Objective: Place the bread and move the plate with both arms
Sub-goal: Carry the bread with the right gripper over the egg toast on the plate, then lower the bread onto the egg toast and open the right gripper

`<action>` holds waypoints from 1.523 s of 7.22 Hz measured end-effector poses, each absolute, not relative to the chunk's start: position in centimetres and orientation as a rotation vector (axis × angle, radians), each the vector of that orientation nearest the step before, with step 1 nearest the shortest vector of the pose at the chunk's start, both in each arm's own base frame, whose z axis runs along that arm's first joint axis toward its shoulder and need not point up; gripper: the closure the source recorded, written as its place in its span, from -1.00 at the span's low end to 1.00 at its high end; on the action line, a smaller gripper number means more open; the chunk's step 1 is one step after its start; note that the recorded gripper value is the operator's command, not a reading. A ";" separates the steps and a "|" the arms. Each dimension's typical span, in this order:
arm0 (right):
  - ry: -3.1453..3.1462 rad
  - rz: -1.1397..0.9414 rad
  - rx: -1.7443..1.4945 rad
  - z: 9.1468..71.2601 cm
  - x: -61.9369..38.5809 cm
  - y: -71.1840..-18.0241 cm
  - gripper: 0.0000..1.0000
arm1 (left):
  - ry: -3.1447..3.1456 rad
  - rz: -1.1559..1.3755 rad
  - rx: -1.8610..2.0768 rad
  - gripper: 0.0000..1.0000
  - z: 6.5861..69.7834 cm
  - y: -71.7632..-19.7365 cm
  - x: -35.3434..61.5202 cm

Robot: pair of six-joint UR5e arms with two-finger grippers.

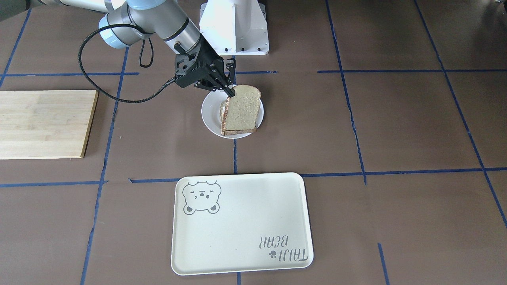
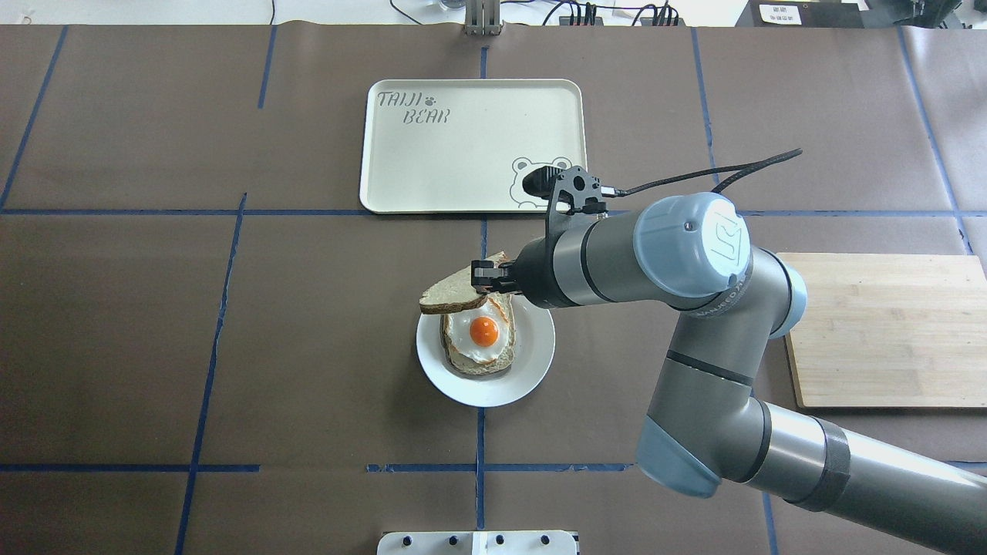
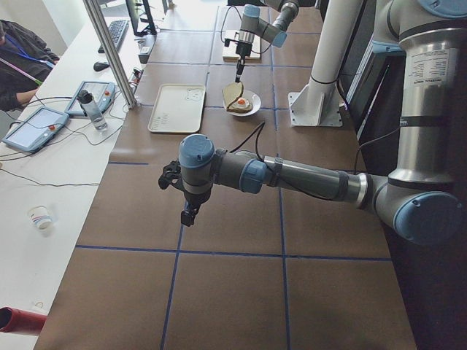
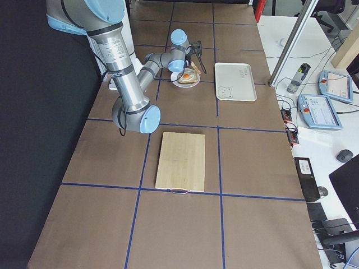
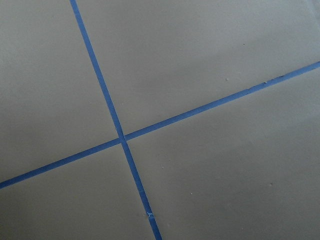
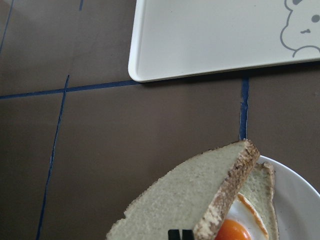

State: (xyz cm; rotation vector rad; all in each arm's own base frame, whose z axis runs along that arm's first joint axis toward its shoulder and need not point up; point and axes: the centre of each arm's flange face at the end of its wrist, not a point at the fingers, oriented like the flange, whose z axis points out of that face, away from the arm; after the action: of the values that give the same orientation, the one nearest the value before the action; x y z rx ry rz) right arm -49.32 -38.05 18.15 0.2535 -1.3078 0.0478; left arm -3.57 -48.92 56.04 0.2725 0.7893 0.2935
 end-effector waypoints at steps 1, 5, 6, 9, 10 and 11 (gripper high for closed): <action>-1.296 0.030 0.258 18.7 -49.8 -37.8 1.00 | 0.789 0.294 0.273 -1.00 56.0 -48.9 -3.6; -1.257 -0.008 0.243 21.3 -50.8 -36.5 1.00 | 0.789 0.295 0.277 -1.00 55.8 -49.0 -3.6; -1.252 -0.014 0.244 21.6 -50.8 -36.5 1.00 | 0.789 0.296 0.279 -1.00 55.7 -49.0 -3.6; -1.231 -0.062 0.282 22.4 -50.8 -36.6 1.00 | 0.788 0.301 0.290 -1.00 55.0 -48.9 -3.6; -1.220 -0.074 0.289 22.9 -50.8 -36.6 1.00 | 0.788 0.301 0.291 -1.00 54.9 -48.9 -3.6; -1.207 -0.084 0.292 23.6 -50.7 -36.6 1.00 | 0.788 0.301 0.291 -1.00 54.9 -48.9 -3.6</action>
State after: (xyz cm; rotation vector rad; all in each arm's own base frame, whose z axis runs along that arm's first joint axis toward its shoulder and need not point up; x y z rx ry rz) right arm -50.73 -36.58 23.60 0.2916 -1.2069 -0.0837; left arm -3.57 -48.95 54.89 0.2912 0.7877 0.3013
